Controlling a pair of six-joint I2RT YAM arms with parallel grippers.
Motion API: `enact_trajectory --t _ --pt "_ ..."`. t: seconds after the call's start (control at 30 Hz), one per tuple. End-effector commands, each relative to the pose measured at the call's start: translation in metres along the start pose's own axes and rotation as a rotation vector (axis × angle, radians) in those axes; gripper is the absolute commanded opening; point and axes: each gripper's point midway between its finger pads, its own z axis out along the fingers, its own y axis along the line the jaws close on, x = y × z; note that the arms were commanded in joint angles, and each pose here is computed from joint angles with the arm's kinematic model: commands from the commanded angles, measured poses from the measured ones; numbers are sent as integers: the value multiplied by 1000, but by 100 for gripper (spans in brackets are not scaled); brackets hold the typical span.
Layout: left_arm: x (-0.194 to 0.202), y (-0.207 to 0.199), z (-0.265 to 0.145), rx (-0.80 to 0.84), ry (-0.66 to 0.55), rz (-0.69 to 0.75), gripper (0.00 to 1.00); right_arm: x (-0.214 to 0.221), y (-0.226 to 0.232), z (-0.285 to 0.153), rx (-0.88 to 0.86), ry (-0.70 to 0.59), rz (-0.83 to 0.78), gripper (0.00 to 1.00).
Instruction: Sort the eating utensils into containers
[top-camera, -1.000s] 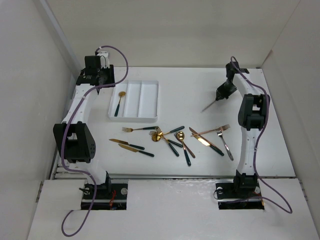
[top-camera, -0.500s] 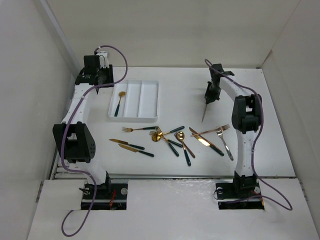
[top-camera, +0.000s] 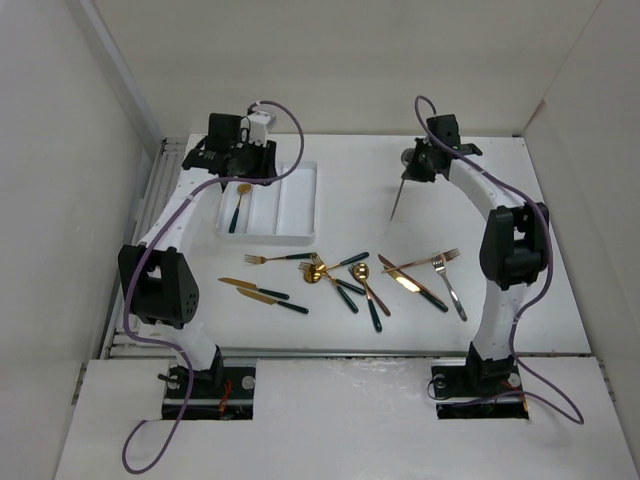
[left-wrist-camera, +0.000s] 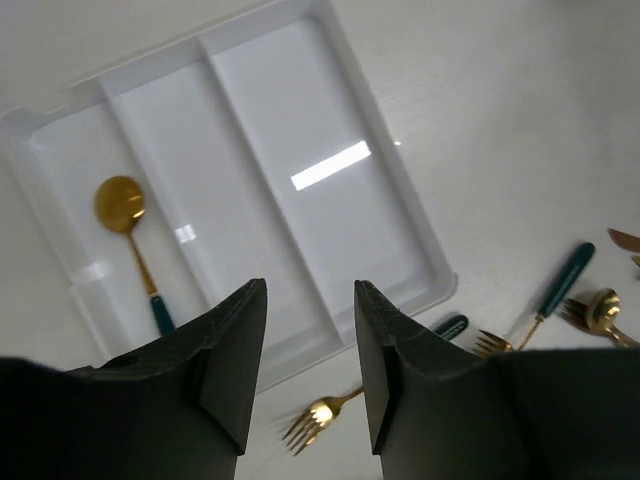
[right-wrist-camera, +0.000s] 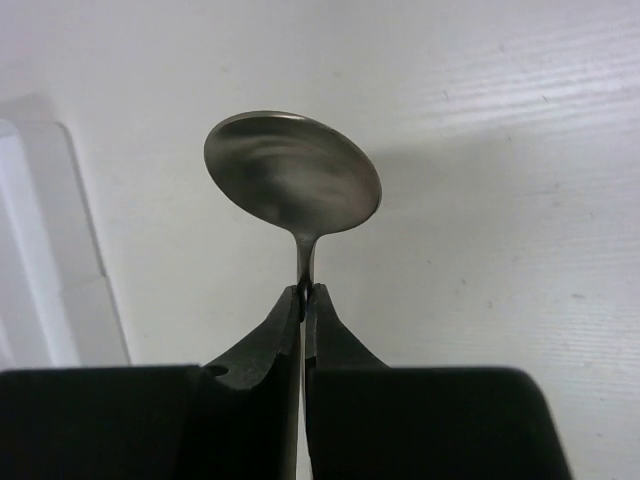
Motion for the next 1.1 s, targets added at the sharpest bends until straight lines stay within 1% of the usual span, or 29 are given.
enact_trajectory --t 0.0,0.03,0.07,0.1,0.13,0.2,0.23,0.3,0.33,0.37,0.43,0.47,0.57,0.67,0.73,0.8,0.9,0.97,1.07 --pt "-18 -46 -26 172 -61 94 38 -43 53 -32 -162 -144 -3 0" --pt "-16 -57 -26 212 -55 108 39 -47 67 -39 -197 -159 -3 0" --pt "-16 -66 -26 249 -58 127 41 -57 84 -56 -249 -204 -1 0" --pt "-20 -86 -30 327 -70 144 44 -61 95 -66 -284 -225 -3 0" --pt "-20 -96 -30 366 -66 148 49 -62 116 -78 -333 -241 -13 0" --pt "-23 -112 -30 424 -71 164 55 -69 143 -103 -404 -290 -7 0" --pt "-27 -127 -30 467 -77 181 58 -61 163 -113 -444 -283 -30 0" --pt "-34 -138 -28 496 -90 192 67 -61 186 -129 -501 -304 -30 0" --pt "-33 -148 -25 531 -80 188 68 -56 195 -136 -524 -300 -41 0" --pt "-40 -151 -30 543 -95 179 68 -51 210 -143 -558 -300 -44 0" --pt "-45 -159 -24 572 -104 166 70 -45 223 -153 -597 -297 -52 0" --pt "-50 -162 -27 586 -118 160 70 -38 232 -161 -624 -287 -66 0" --pt "-51 -171 -19 603 -114 154 73 -33 241 -167 -648 -278 -69 0" --pt "-53 -168 -11 565 -122 161 73 -28 253 -181 -690 -277 -76 0" --pt "-50 -163 -4 534 -123 159 72 -23 257 -183 -703 -266 -84 0" --pt "-48 -161 1 524 -112 146 68 -19 261 -187 -716 -267 -90 0" --pt "-52 -164 -1 535 -127 137 64 -13 265 -186 -728 -250 -87 0" --pt "-53 -165 3 548 -130 128 59 -11 266 -187 -736 -241 -82 0" --pt "-51 -166 6 550 -115 103 53 -8 271 -191 -757 -232 -80 0"
